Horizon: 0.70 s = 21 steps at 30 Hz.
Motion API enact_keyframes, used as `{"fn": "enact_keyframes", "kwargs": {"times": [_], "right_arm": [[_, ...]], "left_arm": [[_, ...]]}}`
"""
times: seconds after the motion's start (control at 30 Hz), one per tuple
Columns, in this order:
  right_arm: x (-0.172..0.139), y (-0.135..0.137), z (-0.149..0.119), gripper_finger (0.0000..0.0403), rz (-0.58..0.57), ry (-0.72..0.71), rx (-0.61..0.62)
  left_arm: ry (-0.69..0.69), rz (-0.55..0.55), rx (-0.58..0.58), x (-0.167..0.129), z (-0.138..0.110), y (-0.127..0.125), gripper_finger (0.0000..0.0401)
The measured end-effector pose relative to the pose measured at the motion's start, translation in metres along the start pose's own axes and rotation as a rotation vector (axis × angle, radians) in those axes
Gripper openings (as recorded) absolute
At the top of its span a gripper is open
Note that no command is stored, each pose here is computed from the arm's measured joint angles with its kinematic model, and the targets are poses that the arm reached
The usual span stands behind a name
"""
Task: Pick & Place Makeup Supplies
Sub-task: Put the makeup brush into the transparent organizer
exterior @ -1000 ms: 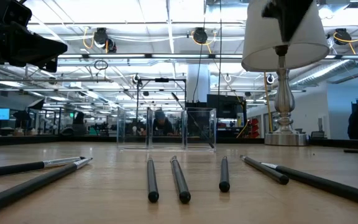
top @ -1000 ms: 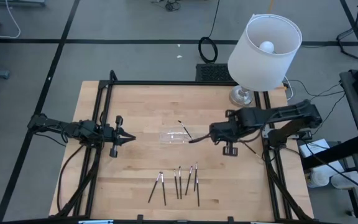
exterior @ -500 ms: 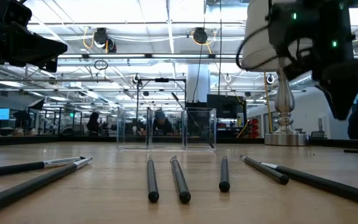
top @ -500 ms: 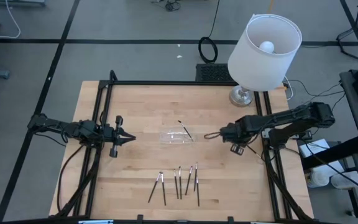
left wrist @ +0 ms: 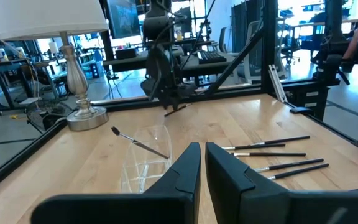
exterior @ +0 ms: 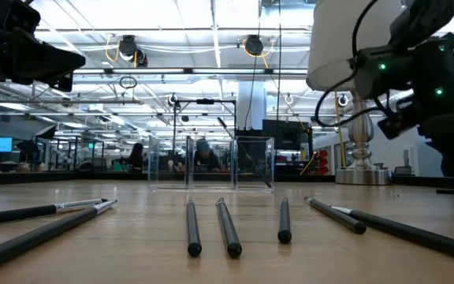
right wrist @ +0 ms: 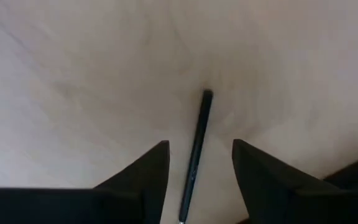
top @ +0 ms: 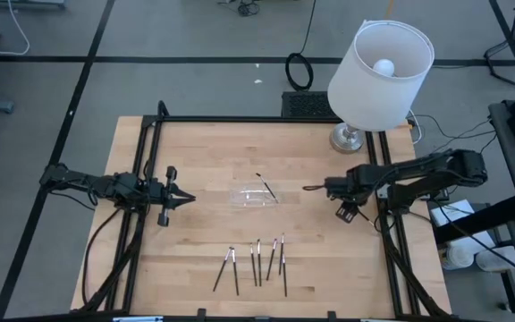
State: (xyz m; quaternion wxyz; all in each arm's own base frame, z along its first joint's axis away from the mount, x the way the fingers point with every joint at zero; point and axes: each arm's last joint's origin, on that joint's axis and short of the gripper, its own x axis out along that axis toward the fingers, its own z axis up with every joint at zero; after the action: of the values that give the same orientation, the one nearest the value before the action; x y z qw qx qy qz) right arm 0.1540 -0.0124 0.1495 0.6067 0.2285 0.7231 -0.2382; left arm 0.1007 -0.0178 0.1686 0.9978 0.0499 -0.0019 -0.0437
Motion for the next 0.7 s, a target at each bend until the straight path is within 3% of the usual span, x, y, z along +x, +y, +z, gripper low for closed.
{"fn": "enact_keyframes", "kwargs": {"times": [0.3,0.57,0.7], "right_arm": [[0.022,0.001,-0.003,0.0124,0.107,-0.010,-0.043],[0.023,0.003,-0.001,0.0011,0.151,-0.031,-0.133],[0.023,0.009,-0.003,0.0014,0.147,-0.056,-0.182]], "left_arm": [[0.000,0.000,0.000,0.000,0.000,0.000,0.0031],[0.000,0.000,0.000,0.000,0.000,0.000,0.0031],[0.000,0.000,0.000,0.000,0.000,0.000,0.0031]]}}
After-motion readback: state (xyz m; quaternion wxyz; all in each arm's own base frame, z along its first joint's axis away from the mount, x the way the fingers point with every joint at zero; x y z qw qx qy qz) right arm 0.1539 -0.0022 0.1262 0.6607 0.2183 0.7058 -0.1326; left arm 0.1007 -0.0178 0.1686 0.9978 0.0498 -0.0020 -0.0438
